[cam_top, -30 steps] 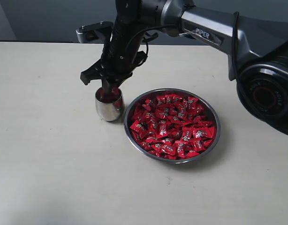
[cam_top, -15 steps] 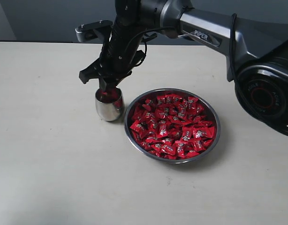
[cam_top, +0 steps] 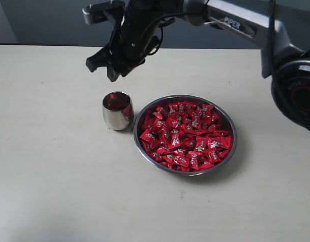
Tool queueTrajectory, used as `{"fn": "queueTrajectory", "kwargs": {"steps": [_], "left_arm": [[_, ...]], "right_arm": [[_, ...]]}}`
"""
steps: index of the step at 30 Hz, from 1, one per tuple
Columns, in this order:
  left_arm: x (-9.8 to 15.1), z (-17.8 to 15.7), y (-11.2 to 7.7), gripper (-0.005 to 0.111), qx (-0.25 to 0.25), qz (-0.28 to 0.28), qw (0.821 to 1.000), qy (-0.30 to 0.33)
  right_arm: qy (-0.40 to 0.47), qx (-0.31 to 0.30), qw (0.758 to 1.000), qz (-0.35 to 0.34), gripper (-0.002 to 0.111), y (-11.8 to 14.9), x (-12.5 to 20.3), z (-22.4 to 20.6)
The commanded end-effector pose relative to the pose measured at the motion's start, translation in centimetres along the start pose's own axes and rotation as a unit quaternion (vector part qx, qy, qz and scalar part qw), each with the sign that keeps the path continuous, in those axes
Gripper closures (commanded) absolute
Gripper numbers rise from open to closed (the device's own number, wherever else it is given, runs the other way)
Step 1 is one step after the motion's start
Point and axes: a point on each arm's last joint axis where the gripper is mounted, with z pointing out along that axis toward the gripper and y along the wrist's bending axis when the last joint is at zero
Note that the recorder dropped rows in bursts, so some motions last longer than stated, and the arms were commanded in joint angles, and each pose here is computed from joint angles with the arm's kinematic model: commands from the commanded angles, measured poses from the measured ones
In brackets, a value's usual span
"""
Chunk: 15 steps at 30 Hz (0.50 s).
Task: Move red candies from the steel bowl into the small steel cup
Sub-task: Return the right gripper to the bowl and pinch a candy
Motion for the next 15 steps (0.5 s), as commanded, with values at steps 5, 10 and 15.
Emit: {"fn": "queueTrajectory", "kwargs": {"steps": [5, 10, 15], "left_arm": [[0.1, 0.0, 0.0, 0.106, 0.003, 0.001, 1.000, -0.004], [0.1, 0.0, 0.0, 0.106, 0.003, 0.001, 1.000, -0.004], [0.1, 0.0, 0.0, 0.106, 0.003, 0.001, 1.000, -0.004]], "right_arm": [[-0.123, 0.053, 0.990, 0.049, 0.077, -3.2, 2.7, -7.1], [-0.210, 0.125, 0.963, 0.113, 0.077, -6.4, 11.6, -10.8], [-0.132, 0.125, 0.966, 0.186, 0.077, -8.1, 16.2, -8.8]]}}
